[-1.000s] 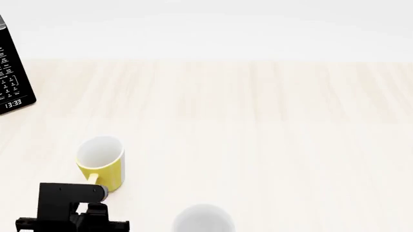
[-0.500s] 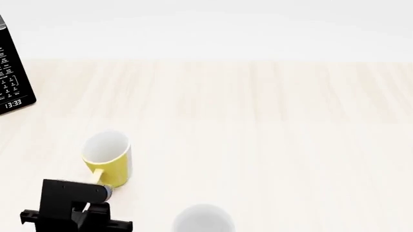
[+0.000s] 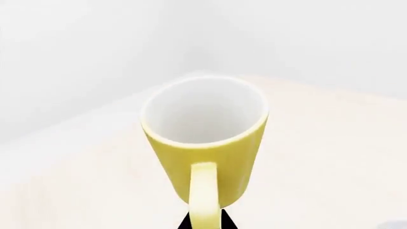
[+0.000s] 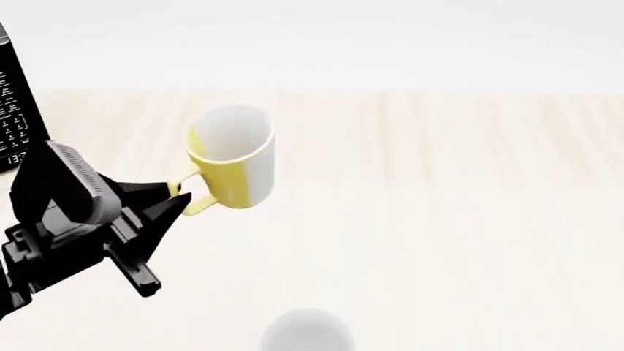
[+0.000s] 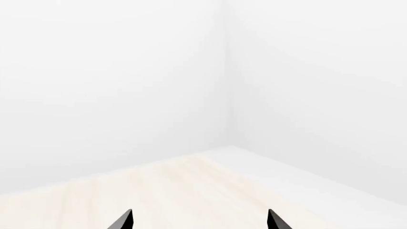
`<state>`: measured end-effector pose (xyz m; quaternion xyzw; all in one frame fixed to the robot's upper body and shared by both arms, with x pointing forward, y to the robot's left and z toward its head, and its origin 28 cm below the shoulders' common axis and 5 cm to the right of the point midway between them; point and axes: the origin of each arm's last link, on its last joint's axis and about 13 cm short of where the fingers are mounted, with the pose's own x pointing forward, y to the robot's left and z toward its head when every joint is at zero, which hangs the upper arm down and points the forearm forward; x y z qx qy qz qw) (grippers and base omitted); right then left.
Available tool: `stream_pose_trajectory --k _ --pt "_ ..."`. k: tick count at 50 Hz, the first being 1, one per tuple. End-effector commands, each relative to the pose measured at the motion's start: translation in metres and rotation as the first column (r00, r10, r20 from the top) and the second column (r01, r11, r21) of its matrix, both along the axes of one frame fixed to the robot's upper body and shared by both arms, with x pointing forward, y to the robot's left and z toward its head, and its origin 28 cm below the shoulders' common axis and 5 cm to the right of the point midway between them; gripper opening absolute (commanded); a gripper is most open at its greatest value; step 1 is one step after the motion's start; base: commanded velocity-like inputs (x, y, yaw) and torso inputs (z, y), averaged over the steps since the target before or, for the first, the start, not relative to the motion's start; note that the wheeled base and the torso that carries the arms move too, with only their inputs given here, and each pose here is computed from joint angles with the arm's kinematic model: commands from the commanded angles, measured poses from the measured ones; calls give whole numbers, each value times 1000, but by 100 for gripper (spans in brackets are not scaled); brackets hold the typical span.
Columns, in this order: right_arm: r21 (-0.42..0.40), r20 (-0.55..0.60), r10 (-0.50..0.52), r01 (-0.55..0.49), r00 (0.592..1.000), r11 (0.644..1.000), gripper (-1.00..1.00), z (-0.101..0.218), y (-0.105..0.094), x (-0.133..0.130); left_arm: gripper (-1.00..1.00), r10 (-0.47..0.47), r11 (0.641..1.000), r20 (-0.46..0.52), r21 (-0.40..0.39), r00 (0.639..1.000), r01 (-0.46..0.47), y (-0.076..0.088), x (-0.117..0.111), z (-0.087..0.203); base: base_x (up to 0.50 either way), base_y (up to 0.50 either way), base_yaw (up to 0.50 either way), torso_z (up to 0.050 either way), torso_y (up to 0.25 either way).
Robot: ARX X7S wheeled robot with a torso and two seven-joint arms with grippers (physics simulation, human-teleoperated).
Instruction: Put the yellow and white mug to the front of the white mug.
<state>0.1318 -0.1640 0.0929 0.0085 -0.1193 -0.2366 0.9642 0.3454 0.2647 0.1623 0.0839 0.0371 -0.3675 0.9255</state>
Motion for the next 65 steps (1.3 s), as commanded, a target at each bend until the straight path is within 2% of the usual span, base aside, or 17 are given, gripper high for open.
stream_pose_trajectory --k 1,4,10,15,26,28,33,65 --pt "0 0 -3 3 1000 1000 100 0 -1 0 -100 -131 991 30 19 991 130 18 -1 47 0 0 0 0 0" --pt "0 1 -2 2 1000 1000 100 0 0 0 -100 -121 992 39 41 992 119 16 1 51 0 0 0 0 0" --pt "0 1 -1 1 1000 1000 100 0 0 -1 -100 -118 993 58 -10 991 119 7 5 57 0 0 0 0 0" --pt "1 2 -4 4 1000 1000 100 0 -1 -1 -100 -159 987 59 12 985 159 -4 7 55 0 0 0 0 2" --pt "-1 2 -2 2 1000 1000 100 0 -1 0 -100 -160 987 79 22 984 159 -24 15 63 0 0 0 0 0" --pt "0 3 -2 2 1000 1000 100 0 -1 -1 -100 -161 986 74 44 984 159 -26 15 63 0 0 0 0 0" --pt "1 6 -3 3 1000 1000 100 1 -1 -2 -100 -155 988 78 29 985 154 -27 16 62 0 0 0 0 0" --pt "2 9 0 0 1000 1000 100 1 -1 -2 -100 -189 979 85 93 978 181 -42 11 60 0 0 0 0 0"
